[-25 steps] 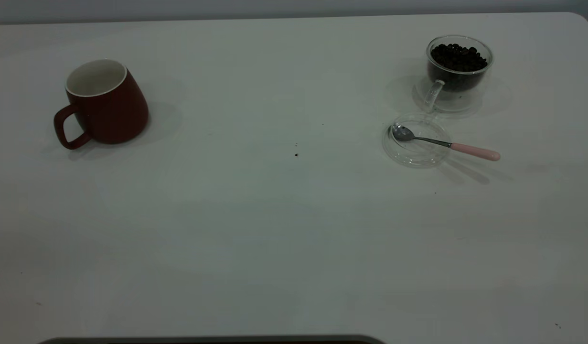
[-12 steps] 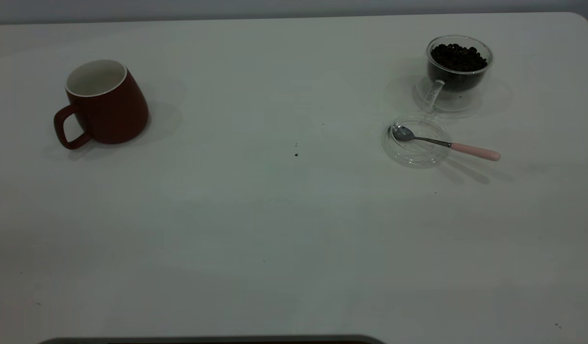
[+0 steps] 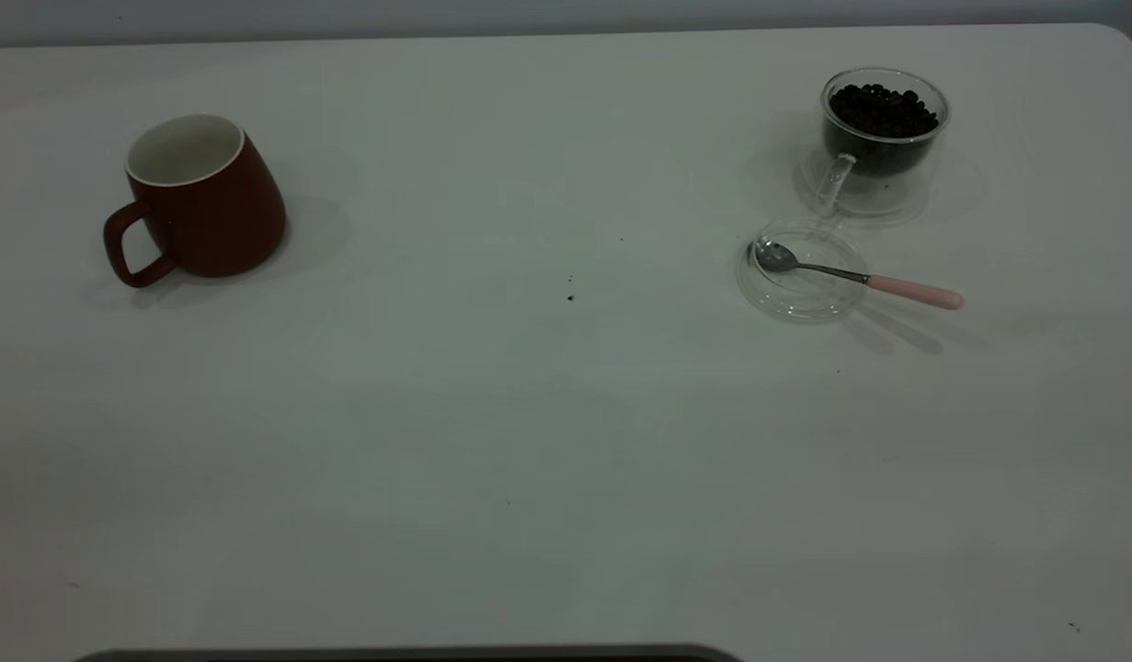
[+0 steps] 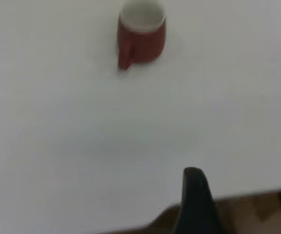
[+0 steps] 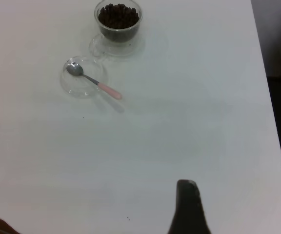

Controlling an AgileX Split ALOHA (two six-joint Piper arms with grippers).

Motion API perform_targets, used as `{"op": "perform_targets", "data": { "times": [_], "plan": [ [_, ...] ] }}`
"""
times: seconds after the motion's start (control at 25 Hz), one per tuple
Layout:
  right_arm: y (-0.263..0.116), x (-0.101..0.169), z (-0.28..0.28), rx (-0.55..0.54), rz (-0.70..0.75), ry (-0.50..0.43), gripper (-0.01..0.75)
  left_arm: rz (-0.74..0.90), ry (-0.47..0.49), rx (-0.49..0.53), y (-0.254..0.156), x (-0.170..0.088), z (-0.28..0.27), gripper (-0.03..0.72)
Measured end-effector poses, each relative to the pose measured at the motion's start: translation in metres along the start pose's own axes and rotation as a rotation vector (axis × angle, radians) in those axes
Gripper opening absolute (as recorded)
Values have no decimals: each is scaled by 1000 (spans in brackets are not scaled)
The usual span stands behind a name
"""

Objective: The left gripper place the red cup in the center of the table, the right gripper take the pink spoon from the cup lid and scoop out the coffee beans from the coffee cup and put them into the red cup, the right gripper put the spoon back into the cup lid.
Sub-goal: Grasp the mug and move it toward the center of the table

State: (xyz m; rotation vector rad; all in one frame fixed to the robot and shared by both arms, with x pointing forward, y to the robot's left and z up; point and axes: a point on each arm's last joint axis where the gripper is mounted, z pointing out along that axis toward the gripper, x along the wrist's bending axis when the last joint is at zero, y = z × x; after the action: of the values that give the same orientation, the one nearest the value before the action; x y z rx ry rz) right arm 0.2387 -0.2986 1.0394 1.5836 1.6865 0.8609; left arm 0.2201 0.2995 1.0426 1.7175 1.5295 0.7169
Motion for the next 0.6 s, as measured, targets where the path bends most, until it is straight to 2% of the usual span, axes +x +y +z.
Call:
{"op": "perform_targets", "data": {
  "times": [0.12,0.2,0.44,0.6],
  "plan": [
    [0,0,0,0,0,0,585,-19,-3,-38,23,-1,-13,569],
    [0,0,0,0,0,0,585,-17,9,-13,43,-1,-16,569],
    [0,0,0,0,0,0,585,52,67,108,108,3,2,569],
    [0,0,0,0,0,0,585,118,103,237,142,7,36,569]
  ]
}}
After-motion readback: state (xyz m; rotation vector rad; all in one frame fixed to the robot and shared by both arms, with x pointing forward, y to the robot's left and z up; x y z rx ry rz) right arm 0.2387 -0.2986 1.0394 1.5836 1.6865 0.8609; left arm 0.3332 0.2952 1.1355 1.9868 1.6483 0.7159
